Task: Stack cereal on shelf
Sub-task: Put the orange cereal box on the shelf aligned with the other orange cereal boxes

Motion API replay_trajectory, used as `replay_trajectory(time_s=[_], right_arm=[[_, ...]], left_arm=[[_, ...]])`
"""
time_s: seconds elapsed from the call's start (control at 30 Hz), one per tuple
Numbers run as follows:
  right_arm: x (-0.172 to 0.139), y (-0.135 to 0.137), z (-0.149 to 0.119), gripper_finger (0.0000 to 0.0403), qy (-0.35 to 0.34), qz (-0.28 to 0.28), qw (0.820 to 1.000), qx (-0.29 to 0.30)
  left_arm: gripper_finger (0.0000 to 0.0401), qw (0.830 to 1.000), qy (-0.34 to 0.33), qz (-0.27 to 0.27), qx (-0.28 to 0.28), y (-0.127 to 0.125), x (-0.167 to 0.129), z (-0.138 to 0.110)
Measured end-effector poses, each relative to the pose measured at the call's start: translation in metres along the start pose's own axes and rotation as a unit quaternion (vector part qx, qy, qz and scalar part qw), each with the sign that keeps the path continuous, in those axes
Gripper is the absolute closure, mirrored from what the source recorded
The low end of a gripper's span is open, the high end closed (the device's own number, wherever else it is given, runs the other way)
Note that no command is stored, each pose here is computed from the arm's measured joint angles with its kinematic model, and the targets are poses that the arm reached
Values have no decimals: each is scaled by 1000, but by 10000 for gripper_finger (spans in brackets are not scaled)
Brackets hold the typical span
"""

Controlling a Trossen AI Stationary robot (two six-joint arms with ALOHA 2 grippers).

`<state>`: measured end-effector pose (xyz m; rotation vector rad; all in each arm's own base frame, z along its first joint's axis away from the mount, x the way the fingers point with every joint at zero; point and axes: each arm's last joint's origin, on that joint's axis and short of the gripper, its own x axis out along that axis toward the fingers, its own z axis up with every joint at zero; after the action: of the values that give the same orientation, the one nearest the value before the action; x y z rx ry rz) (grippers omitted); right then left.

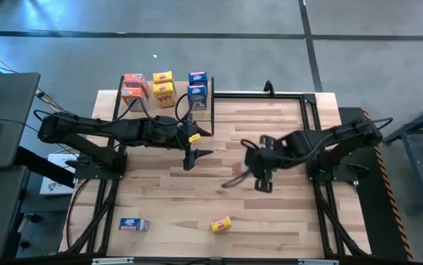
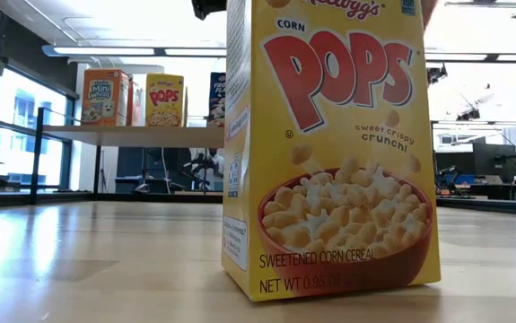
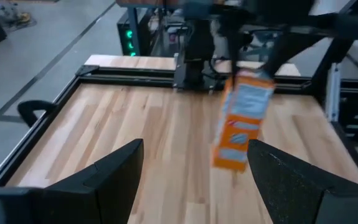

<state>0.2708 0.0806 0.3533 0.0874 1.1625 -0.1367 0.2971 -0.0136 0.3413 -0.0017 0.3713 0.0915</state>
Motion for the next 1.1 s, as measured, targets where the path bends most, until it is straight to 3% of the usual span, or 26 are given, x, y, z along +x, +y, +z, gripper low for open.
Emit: replay_trajectory(time_s=[0.43, 0.57, 0.83, 1.1], right_arm=[[-8, -37, 38, 265, -111, -4, 993, -44], [-8, -43, 45, 265, -136, -1, 990, -46], [-9, -51, 52, 265, -163, 6, 986, -40], [-11, -50, 56, 265, -187, 4, 981, -53]], left_arm=[[123, 1000, -16, -7, -2, 0, 0, 3], [123, 999, -33, -7, -2, -1, 0, 7], [123, 997, -51, -5, 51, -1, -1, 10], [123, 997, -51, -5, 54, -1, 0, 10]])
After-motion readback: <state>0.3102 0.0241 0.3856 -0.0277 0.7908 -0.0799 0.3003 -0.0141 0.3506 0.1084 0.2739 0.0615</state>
